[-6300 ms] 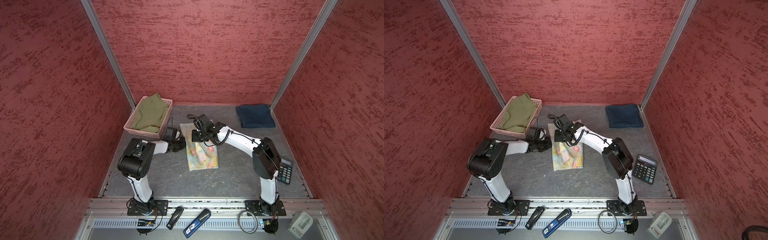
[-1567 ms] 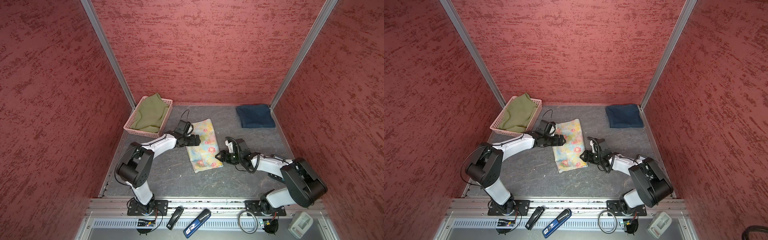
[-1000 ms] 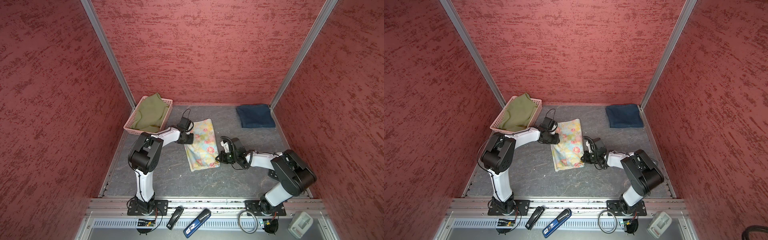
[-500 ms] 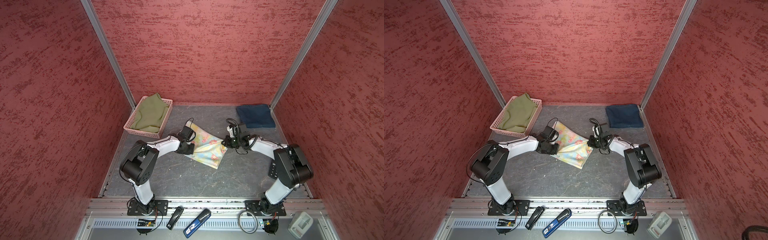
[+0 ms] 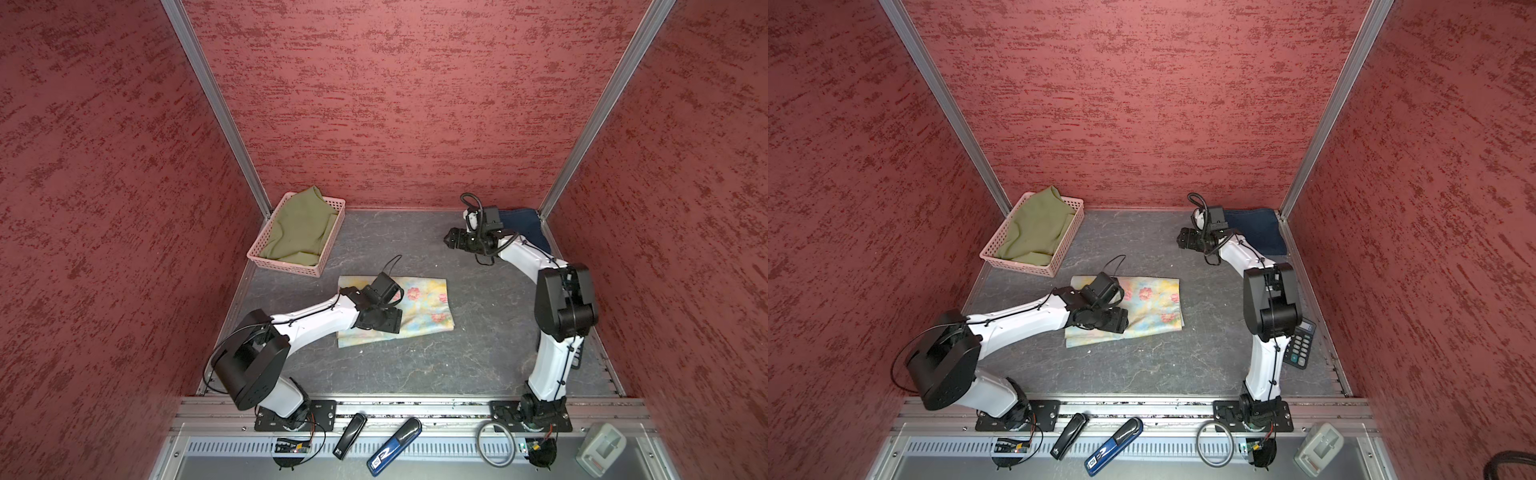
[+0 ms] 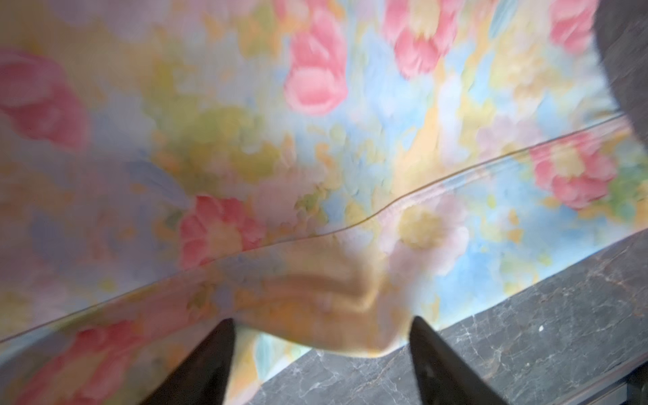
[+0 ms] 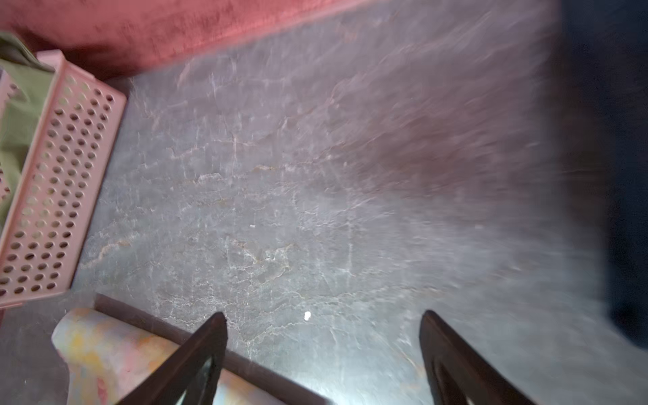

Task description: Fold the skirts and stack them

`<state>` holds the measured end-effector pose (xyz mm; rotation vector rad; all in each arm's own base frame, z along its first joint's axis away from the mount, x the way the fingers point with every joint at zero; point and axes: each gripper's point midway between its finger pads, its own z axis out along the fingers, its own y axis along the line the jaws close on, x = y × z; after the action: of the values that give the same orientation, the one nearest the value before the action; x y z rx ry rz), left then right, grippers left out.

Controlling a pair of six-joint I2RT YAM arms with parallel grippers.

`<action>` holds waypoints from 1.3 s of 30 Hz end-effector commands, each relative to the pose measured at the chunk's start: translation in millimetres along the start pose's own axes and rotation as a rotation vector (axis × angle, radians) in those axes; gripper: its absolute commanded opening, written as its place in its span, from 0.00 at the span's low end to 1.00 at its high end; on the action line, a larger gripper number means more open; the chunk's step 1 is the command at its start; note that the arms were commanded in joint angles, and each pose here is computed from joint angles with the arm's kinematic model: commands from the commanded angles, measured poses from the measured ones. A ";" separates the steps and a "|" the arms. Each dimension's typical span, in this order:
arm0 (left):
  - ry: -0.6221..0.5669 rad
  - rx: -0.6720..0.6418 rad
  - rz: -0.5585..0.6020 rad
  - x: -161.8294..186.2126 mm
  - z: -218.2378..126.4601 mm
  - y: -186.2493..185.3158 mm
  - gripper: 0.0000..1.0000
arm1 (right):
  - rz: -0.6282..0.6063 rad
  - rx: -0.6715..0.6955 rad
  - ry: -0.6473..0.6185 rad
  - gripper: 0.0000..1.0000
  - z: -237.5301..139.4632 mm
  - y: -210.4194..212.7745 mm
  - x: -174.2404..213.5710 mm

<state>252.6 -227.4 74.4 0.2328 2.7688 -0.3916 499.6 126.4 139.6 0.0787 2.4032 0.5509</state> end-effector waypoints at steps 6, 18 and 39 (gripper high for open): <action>-0.175 0.085 -0.003 -66.4 -24.4 -11.1 1.00 | 0.155 -0.076 0.025 0.85 -64.5 6.0 94.7; -0.125 0.064 0.015 -46.7 -3.2 -4.4 1.00 | 0.218 -0.160 0.268 0.79 -64.3 20.3 215.0; -0.211 0.217 0.441 -10.0 -19.1 -91.8 0.92 | 0.243 -0.314 0.188 0.74 -52.9 52.0 164.9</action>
<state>235.6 -307.6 110.3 0.7636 2.4214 -0.5603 314.0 174.0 85.5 0.2055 2.5355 0.9842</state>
